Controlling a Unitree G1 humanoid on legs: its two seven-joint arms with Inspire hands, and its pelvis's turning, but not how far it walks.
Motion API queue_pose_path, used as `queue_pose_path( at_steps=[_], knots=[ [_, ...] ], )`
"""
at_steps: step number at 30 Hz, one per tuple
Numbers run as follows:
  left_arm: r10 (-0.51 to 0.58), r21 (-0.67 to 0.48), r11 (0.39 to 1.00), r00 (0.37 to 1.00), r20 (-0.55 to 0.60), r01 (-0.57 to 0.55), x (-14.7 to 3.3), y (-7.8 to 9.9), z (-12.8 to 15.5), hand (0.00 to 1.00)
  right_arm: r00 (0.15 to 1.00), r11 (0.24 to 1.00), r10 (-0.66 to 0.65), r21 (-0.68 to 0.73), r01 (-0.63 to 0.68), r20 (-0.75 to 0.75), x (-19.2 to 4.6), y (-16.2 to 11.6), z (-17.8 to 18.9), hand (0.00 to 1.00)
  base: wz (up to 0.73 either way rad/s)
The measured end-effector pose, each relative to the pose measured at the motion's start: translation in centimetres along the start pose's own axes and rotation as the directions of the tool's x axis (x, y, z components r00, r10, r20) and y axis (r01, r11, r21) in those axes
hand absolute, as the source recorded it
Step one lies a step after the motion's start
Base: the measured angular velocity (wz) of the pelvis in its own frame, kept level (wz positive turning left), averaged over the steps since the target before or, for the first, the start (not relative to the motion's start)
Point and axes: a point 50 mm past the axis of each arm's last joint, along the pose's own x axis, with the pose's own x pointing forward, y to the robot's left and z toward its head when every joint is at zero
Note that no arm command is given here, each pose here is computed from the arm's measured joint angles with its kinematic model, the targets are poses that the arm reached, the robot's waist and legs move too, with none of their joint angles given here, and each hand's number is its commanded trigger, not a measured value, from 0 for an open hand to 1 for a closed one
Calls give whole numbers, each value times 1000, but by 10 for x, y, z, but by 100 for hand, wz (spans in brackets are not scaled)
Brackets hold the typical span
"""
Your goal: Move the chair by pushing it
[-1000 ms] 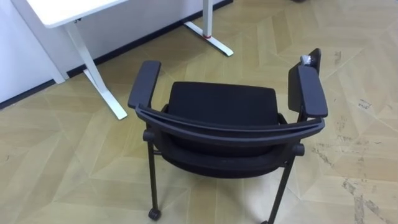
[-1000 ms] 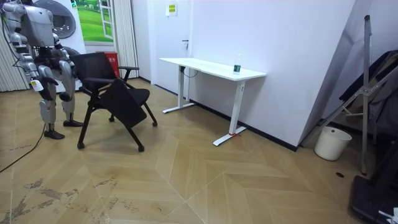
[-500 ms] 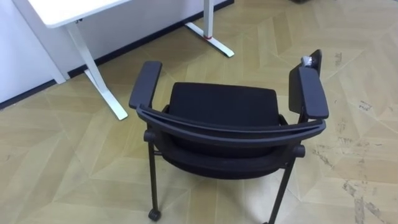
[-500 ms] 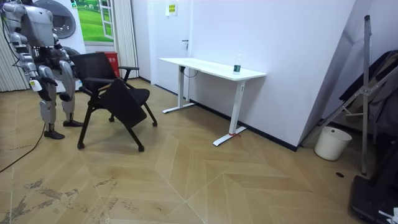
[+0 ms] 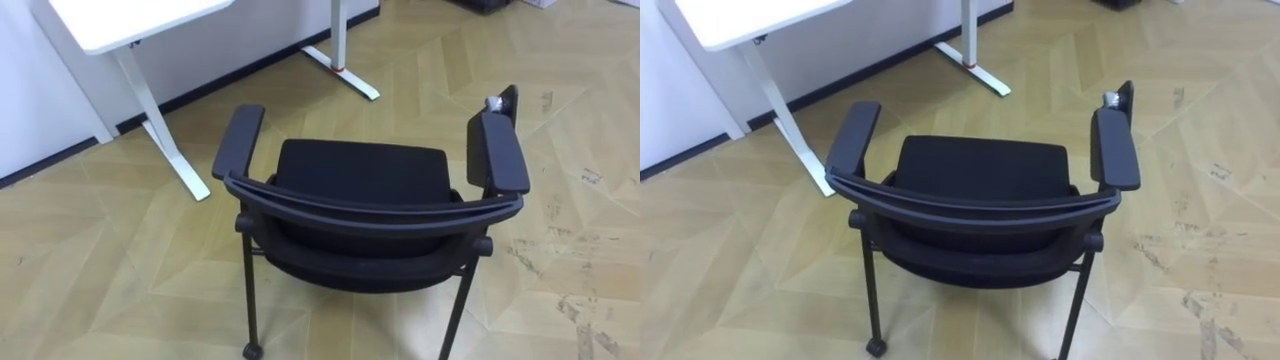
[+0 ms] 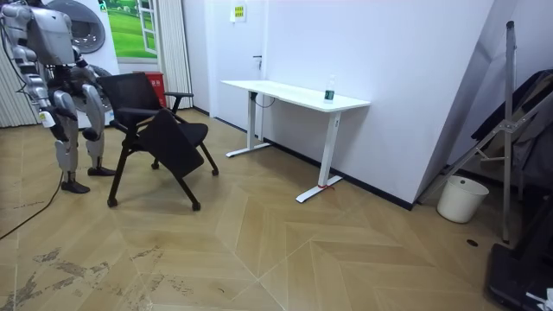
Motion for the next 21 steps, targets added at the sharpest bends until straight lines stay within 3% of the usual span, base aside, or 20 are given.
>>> queue_pose_path(
  at_steps=[6,12,14,21],
  knots=[
    [75,9,997,983,168,-78,4,3,45,0,999,1000,-16,23,15,31,0,-5,7,0,0],
    [93,80,987,911,402,-136,0,-3,104,0,999,999,-17,-34,19,51,0,-9,12,0,0],
    [85,104,981,849,522,-162,-8,-6,132,0,998,999,-13,-48,15,56,1,-7,16,0,0],
    [6,258,922,675,738,-290,-34,-21,180,0,1000,1000,15,-19,-14,23,1,-5,11,0,0]
  ],
)
